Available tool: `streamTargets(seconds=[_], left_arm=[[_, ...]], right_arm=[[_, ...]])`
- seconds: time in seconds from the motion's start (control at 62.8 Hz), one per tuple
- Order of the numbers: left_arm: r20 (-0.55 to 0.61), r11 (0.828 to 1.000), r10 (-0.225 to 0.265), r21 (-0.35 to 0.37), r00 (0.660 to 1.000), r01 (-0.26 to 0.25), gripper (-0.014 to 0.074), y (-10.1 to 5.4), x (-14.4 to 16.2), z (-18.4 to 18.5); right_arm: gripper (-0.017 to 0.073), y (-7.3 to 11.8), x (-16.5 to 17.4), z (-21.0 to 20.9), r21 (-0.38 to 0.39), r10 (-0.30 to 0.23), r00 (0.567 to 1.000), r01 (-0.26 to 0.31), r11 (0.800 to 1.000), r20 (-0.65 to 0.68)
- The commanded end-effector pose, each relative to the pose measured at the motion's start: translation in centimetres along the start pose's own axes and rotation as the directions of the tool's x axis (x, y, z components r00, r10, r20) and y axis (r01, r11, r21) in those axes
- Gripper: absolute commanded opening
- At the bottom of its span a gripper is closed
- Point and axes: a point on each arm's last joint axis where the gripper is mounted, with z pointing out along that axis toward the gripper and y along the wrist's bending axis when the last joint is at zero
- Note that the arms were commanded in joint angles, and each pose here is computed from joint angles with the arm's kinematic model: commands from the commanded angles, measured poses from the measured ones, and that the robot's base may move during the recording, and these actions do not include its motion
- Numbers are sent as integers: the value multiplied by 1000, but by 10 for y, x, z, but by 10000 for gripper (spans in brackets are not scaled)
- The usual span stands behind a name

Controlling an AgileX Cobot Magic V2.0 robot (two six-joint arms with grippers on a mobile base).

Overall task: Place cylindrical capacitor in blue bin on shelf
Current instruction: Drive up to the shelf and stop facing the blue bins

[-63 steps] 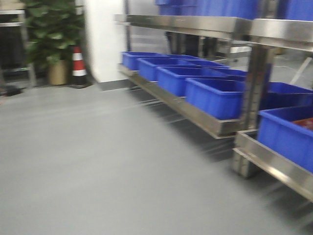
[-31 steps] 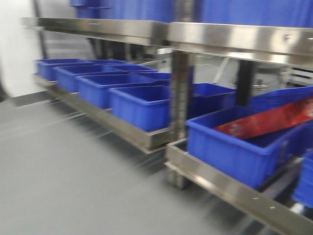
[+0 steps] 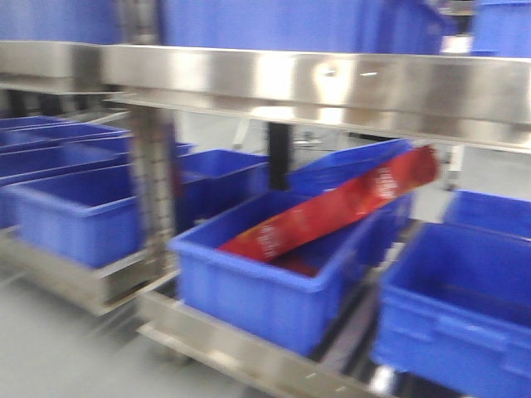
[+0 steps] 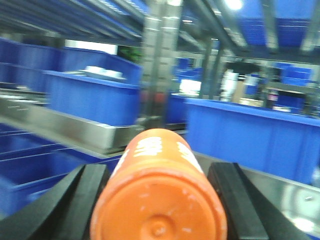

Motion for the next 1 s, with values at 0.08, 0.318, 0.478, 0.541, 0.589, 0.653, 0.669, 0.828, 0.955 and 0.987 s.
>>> streamTargets(seconds=[0.08,0.318,0.478,0.541,0.589,0.653,0.669,0.828,0.955,0.987], left_arm=[[27,1000,-2,1,1000,2,-111,0,-3,-1],[27,1000,-2,1,1000,2,-111,0,-3,-1],[27,1000,-2,1,1000,2,-111,0,-3,-1],[27,1000,-2,1,1000,2,-111,0,-3,-1],[27,1000,-2,1,1000,2,-111,0,-3,-1],[27,1000,-2,1,1000,2,-111,0,-3,-1],[27,1000,-2,1,1000,2,-111,0,-3,-1],[27,1000,-2,1,1000,2,-111,0,-3,-1],[27,1000,-2,1,1000,2,-111,0,-3,-1],[27,1000,-2,1,1000,2,-111,0,-3,-1]], right_arm=[[-162,0,-4,-2,-2,-9,999,9,1000,39],[-162,0,-4,-2,-2,-9,999,9,1000,39],[-162,0,-4,-2,-2,-9,999,9,1000,39],[-162,0,-4,-2,-2,-9,999,9,1000,39],[-162,0,-4,-2,-2,-9,999,9,1000,39],[-162,0,-4,-2,-2,-9,999,9,1000,39],[-162,0,-4,-2,-2,-9,999,9,1000,39],[-162,0,-4,-2,-2,-9,999,9,1000,39],[-162,0,-4,-2,-2,-9,999,9,1000,39],[-162,0,-4,-2,-2,-9,999,9,1000,39]])
